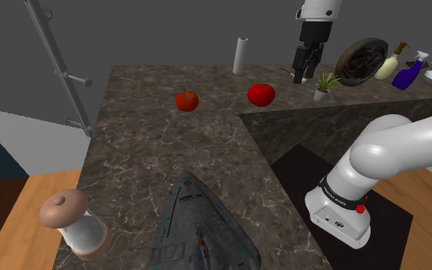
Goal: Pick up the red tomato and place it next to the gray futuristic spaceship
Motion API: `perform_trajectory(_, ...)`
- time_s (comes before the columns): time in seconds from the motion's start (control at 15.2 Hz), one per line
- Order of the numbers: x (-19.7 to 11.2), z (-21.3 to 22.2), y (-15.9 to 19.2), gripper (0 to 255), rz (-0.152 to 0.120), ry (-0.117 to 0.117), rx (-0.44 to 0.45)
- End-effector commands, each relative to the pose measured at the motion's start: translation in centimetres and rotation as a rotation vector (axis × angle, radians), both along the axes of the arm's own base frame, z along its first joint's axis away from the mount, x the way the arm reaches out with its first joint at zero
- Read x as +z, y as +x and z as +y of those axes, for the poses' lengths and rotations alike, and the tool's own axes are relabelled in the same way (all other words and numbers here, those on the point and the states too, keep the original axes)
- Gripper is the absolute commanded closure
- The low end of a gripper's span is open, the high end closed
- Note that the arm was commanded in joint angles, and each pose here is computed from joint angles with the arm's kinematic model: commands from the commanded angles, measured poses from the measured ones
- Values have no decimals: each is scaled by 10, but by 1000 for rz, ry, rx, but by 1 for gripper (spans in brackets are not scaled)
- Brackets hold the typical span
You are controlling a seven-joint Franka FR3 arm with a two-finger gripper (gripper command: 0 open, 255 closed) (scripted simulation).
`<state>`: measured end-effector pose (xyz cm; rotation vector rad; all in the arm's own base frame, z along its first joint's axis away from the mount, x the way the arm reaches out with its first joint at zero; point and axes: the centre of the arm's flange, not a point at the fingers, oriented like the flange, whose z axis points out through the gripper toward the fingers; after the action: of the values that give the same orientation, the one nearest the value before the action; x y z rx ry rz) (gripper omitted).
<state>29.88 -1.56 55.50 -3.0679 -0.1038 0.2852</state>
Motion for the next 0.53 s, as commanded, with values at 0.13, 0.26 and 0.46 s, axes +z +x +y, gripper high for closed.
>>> perform_trajectory(0.13,-16,-4,20,0,-7,52,-23)
perform_trajectory(0.26,-32,-9,39,0,-15,103,-45)
perform_trajectory(0.46,-56,-14,69,0,-26,181,-79)
